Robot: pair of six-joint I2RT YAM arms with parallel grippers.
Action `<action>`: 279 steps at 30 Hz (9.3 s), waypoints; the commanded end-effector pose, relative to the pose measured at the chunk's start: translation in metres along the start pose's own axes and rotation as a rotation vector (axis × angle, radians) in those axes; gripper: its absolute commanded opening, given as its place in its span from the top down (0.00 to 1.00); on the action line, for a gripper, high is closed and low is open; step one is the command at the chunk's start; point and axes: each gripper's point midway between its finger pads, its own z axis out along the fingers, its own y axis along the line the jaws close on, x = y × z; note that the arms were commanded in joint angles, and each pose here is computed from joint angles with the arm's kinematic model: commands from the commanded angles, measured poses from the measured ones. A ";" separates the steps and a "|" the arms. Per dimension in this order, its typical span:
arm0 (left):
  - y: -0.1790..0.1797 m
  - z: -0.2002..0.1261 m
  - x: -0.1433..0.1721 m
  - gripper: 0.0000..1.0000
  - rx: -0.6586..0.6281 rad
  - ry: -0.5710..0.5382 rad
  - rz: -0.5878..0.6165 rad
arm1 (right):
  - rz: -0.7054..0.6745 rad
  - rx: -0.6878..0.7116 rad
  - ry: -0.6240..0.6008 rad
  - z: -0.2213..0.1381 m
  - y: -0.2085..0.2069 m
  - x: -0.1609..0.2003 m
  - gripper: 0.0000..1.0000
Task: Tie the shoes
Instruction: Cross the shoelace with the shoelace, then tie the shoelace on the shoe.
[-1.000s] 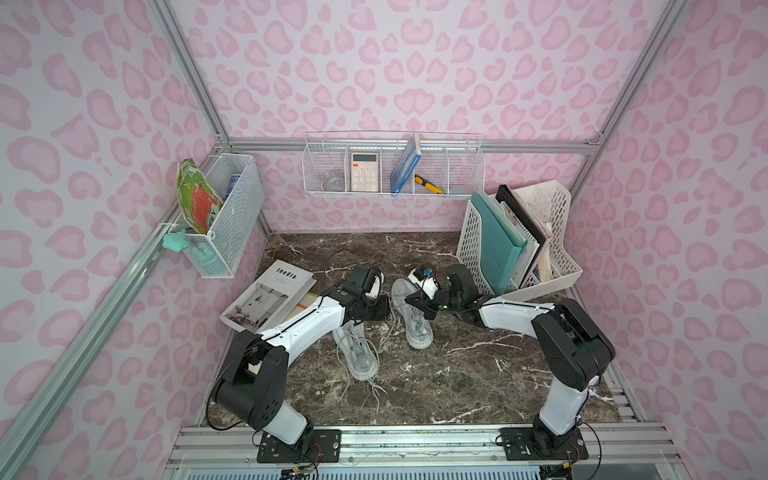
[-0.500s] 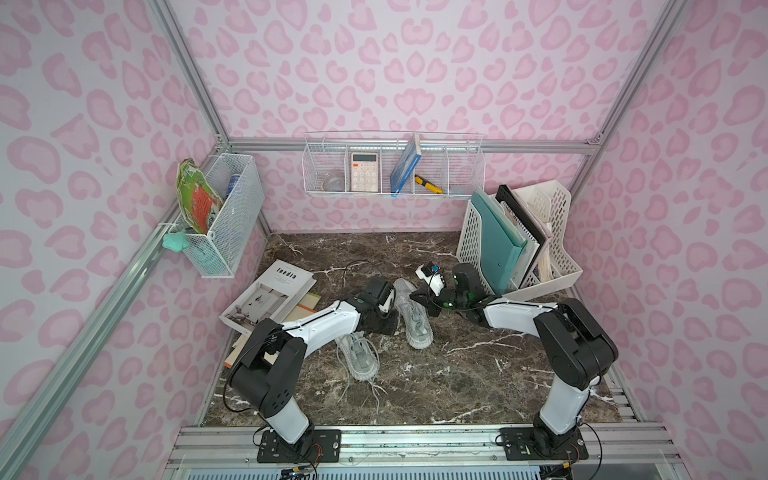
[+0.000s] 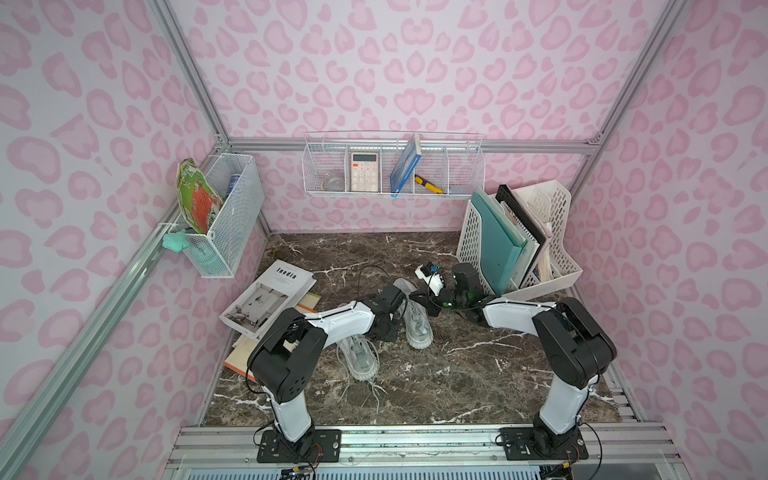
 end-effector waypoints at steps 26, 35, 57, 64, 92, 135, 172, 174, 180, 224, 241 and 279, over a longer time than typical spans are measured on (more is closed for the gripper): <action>0.041 -0.091 -0.040 1.00 -0.095 -0.188 -0.118 | -0.025 -0.065 0.102 0.019 0.039 0.016 0.72; 0.068 -0.098 -0.052 1.00 -0.145 -0.174 -0.161 | -0.006 -0.043 0.046 -0.002 0.034 0.001 0.59; 0.082 -0.116 -0.038 1.00 -0.127 -0.233 -0.227 | 0.146 0.143 0.140 0.047 0.006 0.006 0.62; 0.088 -0.106 -0.055 1.00 -0.171 -0.230 -0.217 | 0.077 0.008 0.185 0.045 0.049 0.022 0.68; 0.021 -0.036 -0.138 1.00 0.116 -0.094 -0.102 | -0.021 -0.153 0.193 0.024 0.077 0.047 0.62; 0.025 -0.060 -0.137 0.41 0.263 -0.178 -0.210 | 0.007 -0.161 0.032 -0.005 0.066 0.002 0.37; -0.007 -0.028 -0.084 0.48 0.432 -0.064 0.130 | 0.074 -0.102 0.034 -0.028 0.047 0.018 0.40; -0.007 -0.027 -0.082 0.50 0.433 -0.054 0.152 | 0.075 -0.104 0.034 -0.028 0.047 0.018 0.40; -0.011 -0.022 -0.080 0.52 0.439 -0.036 0.198 | 0.078 -0.105 0.041 -0.027 0.046 0.018 0.40; -0.012 -0.018 -0.098 0.98 0.456 -0.100 0.216 | 0.093 -0.117 0.058 -0.023 0.050 0.024 0.43; -0.009 -0.080 -0.074 1.00 0.462 0.014 0.075 | -0.043 -0.015 0.030 -0.005 0.065 0.006 0.54; -0.017 -0.104 -0.067 1.00 0.524 0.069 0.049 | -0.109 -0.068 -0.088 0.035 0.060 0.004 0.90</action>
